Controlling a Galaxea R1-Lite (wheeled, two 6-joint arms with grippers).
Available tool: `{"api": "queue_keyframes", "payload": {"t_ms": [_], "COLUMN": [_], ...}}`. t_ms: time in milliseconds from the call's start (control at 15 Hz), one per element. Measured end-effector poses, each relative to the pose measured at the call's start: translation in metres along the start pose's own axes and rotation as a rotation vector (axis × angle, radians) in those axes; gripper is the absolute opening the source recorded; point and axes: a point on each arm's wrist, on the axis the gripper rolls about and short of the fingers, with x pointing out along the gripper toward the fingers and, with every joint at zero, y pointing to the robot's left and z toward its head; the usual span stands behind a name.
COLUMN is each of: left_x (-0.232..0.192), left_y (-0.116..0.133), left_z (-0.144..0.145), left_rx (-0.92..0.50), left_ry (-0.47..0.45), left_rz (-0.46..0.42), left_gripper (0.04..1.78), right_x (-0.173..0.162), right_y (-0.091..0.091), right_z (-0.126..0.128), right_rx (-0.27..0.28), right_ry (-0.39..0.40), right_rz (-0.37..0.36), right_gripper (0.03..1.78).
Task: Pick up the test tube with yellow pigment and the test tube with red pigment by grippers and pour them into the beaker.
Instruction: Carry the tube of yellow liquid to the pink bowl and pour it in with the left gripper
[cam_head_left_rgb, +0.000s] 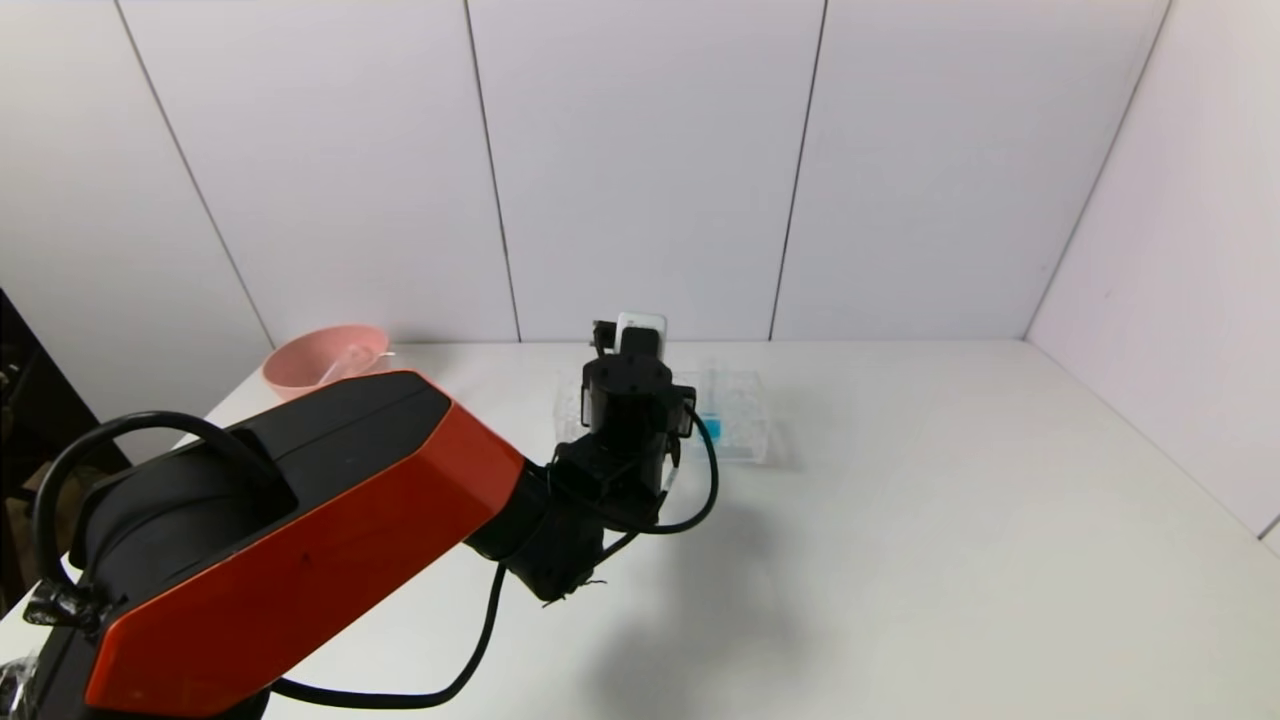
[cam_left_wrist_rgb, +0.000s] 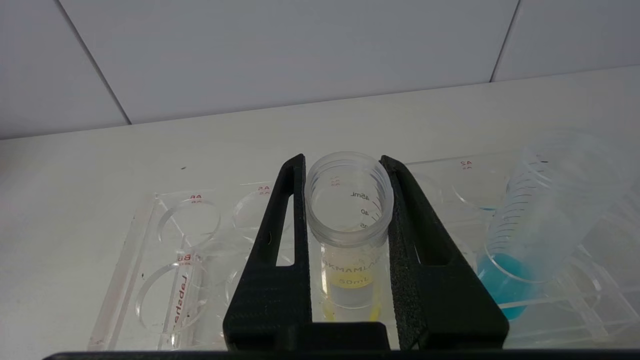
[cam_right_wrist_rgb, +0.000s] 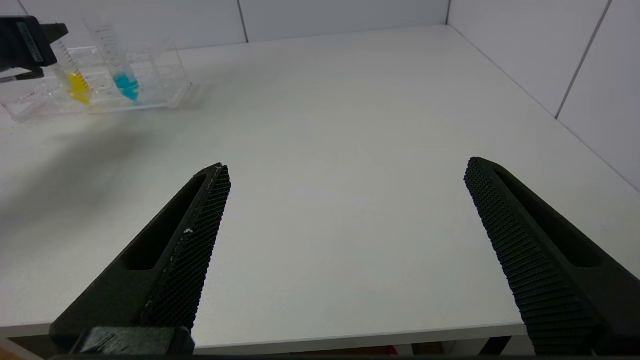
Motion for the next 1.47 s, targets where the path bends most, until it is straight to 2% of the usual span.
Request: {"api": "queue_keyframes", "payload": {"t_ms": [267,667,1000,1267,1467], "left_x": [-0.005,-0.022,-0.040,-0.069,-0.095], "left_y": [0.000,0.009,0.028,0.086,0.153], "left_z": [0.017,0.075,0.100,0.125,0.141], "left_rx": [0.000,0.007,0.005,0.054,0.083], "left_ry": [-0.024,-0.101,-0.104,-0.035,0.054], "left_rz": [-0.004,-0.009,-0.031,-0.140,-0.225], "left_gripper": [0.45,0.45,0.45,0.45,0.45], "right_x": [0.000,0.000,0.000,0.000,0.000], "right_y": [0.000,0.000,0.000,0.000,0.000], "right_z": [0.000,0.000,0.000,0.000,0.000], "right_rx": [0.000,0.000,0.000,0.000,0.000], "right_ry": [0.000,0.000,0.000,0.000,0.000], "right_rz": [0.000,0.000,0.000,0.000,0.000], "right_gripper": [1.71,1.71,1.71,1.71,1.71]}}
